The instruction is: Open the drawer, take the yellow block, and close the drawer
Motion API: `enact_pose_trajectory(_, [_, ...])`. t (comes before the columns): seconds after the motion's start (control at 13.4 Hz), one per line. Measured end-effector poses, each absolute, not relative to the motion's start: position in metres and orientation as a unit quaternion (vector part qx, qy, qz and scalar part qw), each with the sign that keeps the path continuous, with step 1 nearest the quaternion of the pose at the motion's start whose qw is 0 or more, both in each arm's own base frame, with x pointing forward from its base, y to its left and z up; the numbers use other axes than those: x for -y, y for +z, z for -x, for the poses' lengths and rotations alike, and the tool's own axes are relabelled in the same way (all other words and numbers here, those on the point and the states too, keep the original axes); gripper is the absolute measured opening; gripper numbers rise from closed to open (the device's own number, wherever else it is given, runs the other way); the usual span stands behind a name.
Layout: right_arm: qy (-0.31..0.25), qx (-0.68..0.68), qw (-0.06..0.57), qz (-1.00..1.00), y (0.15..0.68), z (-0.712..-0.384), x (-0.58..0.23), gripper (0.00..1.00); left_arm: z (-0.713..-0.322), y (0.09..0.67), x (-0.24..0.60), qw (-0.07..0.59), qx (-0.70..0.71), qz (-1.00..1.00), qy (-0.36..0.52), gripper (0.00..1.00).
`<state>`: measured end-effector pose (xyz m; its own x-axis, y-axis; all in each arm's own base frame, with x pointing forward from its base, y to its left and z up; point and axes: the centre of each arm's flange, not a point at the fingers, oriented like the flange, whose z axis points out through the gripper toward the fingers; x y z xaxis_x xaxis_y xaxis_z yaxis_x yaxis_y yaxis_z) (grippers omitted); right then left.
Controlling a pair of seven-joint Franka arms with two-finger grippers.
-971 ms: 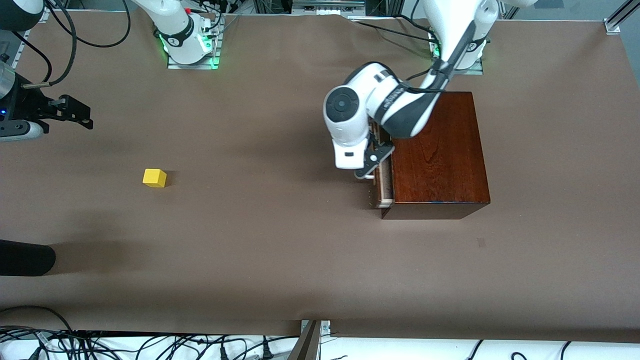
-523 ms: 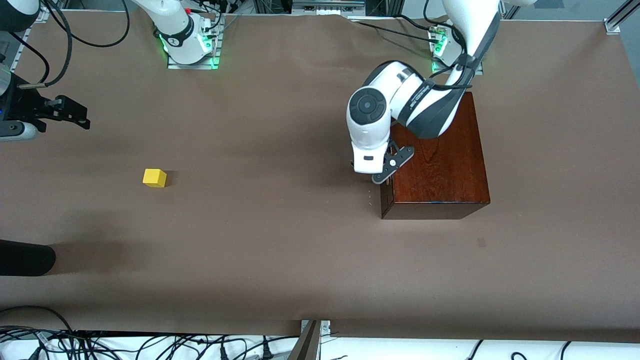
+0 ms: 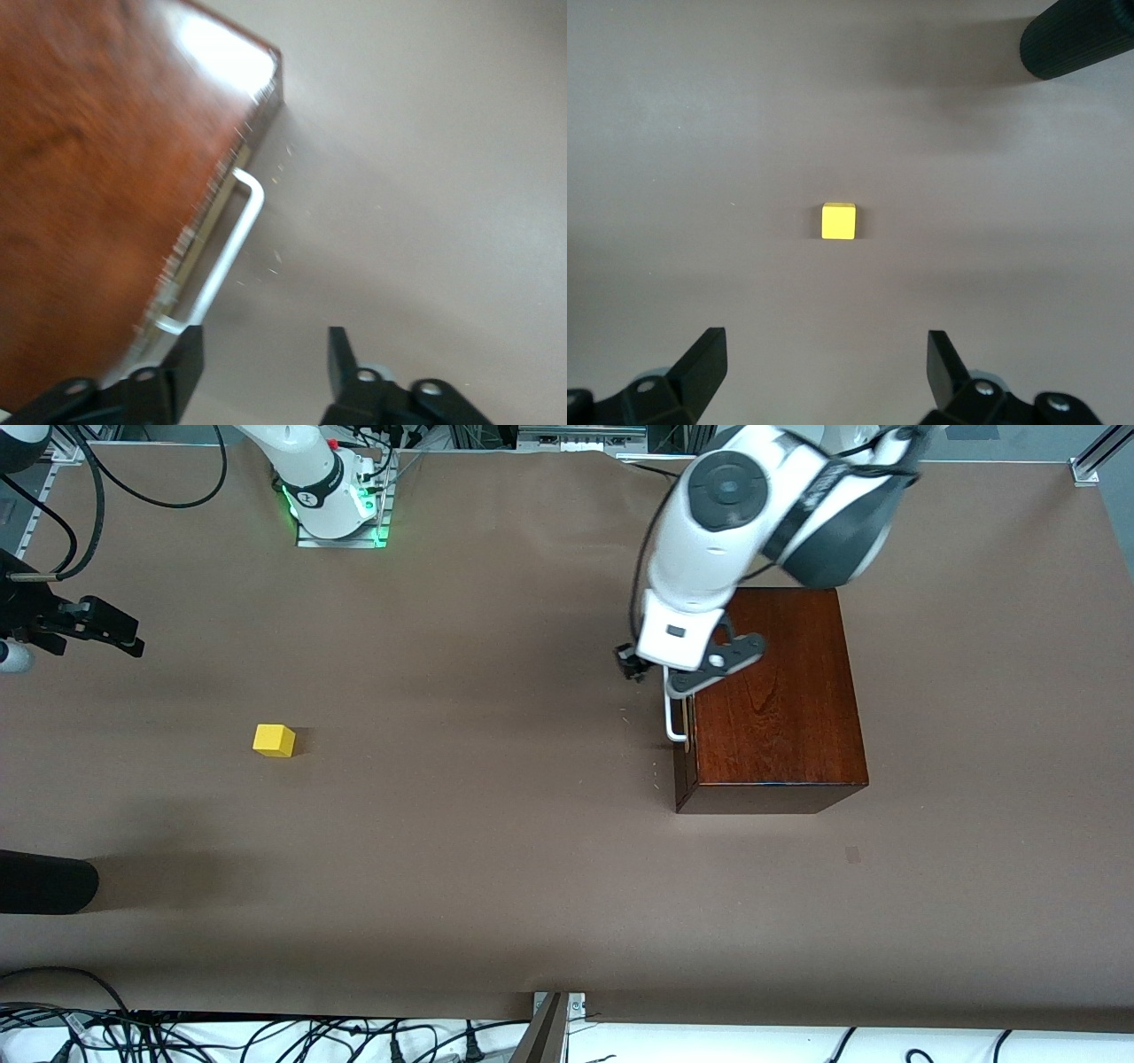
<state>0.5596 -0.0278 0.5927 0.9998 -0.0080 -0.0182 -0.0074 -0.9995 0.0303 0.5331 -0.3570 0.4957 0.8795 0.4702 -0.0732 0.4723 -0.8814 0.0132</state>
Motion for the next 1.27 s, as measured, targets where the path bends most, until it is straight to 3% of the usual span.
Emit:
enact_pose_trajectory(0.07, [-0.007, 0.005, 0.015, -1.000, 0.594, -0.560, 0.028, 1.00, -0.539, 0.506, 0.334, 0.010, -0.226, -0.973, -0.036, 0.85])
enact_pose_trajectory(0.22, [-0.006, 0.005, 0.015, -1.000, 0.596, -0.560, 0.028, 1.00, -0.545, 0.530, 0.293, 0.002, -0.191, -0.981, -0.039, 1.00])
enact_pose_trajectory(0.75, [-0.010, 0.005, 0.015, -1.000, 0.595, -0.559, 0.028, 1.00, -0.553, 0.589, 0.128, -0.017, -0.058, -0.996, -0.063, 1.00])
enact_pose_trajectory(1.27, [-0.009, 0.006, 0.015, -1.000, 0.600, -0.559, 0.028, 1.00, -0.554, 0.603, 0.062, -0.009, -0.001, -0.999, -0.049, 1.00])
